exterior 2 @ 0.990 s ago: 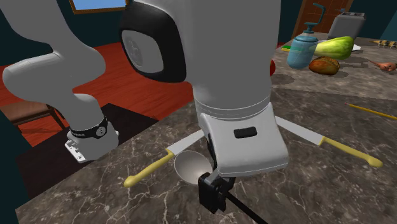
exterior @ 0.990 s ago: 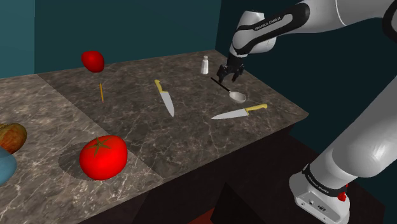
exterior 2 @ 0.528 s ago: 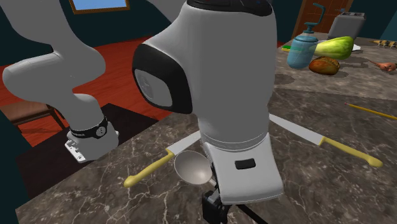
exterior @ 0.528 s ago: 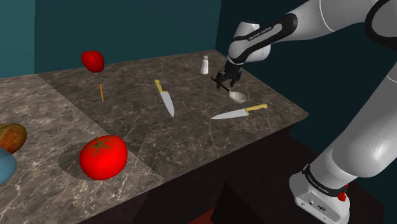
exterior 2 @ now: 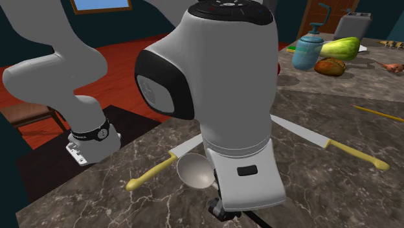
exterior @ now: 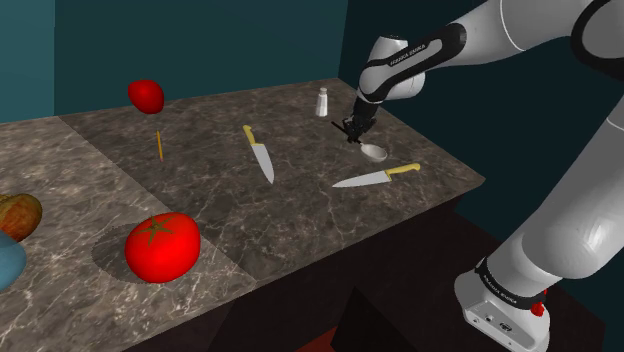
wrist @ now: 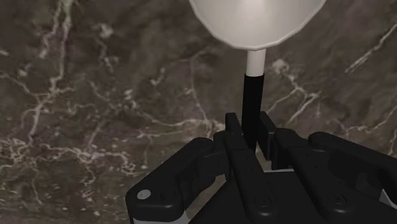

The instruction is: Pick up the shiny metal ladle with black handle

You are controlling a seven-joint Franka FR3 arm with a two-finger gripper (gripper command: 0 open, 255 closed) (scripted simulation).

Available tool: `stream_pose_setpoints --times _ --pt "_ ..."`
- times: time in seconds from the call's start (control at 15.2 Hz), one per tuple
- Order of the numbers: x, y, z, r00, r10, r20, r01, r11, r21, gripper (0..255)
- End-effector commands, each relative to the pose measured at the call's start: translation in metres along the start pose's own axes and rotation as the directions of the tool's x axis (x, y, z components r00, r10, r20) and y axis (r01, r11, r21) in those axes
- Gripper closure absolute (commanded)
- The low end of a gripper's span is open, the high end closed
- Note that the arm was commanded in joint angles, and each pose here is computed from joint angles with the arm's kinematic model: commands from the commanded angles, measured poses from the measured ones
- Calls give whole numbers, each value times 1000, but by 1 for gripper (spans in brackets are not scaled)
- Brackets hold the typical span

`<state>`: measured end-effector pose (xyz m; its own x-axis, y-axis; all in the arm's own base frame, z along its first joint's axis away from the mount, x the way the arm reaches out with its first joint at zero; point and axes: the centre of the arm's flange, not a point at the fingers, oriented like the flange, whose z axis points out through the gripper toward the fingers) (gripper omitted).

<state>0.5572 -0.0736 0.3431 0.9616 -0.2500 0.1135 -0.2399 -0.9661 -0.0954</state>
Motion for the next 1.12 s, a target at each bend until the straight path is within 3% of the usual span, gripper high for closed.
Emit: stream_pose_setpoints --times 0.0,0.2,1.06 --pt "-1 -2 2 1000 -2 3 2 1000 1 255" --pt "0 -1 1 1000 -2 3 2 1000 1 255" --pt "8 -7 -67 1000 -2 3 2 1000 1 255"
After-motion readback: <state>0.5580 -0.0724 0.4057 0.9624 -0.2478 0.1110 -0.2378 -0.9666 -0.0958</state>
